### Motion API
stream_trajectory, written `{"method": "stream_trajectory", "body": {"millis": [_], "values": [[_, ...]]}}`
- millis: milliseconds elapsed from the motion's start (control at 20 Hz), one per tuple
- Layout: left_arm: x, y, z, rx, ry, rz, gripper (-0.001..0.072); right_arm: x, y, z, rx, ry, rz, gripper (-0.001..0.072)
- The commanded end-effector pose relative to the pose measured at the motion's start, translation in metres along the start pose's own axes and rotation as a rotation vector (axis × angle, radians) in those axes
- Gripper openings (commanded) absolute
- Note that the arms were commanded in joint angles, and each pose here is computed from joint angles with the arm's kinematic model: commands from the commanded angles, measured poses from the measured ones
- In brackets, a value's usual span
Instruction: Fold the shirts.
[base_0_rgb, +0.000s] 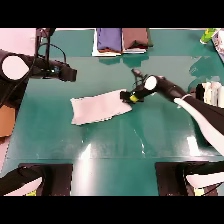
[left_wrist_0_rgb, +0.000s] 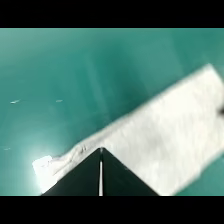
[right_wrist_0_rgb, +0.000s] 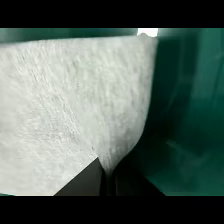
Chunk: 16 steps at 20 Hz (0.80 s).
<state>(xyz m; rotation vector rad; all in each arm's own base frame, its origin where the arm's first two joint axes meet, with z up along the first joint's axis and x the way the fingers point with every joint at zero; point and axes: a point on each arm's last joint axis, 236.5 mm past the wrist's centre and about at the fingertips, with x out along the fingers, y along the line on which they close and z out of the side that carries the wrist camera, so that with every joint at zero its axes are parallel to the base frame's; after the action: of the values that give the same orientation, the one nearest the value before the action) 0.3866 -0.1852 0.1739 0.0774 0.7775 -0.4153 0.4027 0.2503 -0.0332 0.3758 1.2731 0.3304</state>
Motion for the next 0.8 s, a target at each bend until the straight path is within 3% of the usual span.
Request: {"method": "stream_trajectory", "body": {"millis": [0, 200, 400, 750], "values": [[0.0, -0.032, -0.002, 0.047, -0.003, -0.058, 0.0019, -0.08, -0.055, 0.056, 0.009, -0.164, -0.099, 0.0011], [-0.001, -0.058, 0.0, 0.086, -0.022, -0.103, 0.002, -0.224, -0.159, 0.111, 0.092, -0.374, -0.29, 0.0012], [-0.001, -0.06, -0.001, 0.076, -0.018, -0.109, 0.002, -0.328, -0.261, 0.119, 0.277, -0.529, -0.413, 0.0012], [-0.002, -0.064, -0.001, 0.06, -0.019, -0.125, 0.002, -0.369, -0.374, 0.076, 0.523, -0.537, -0.516, 0.0012]]}}
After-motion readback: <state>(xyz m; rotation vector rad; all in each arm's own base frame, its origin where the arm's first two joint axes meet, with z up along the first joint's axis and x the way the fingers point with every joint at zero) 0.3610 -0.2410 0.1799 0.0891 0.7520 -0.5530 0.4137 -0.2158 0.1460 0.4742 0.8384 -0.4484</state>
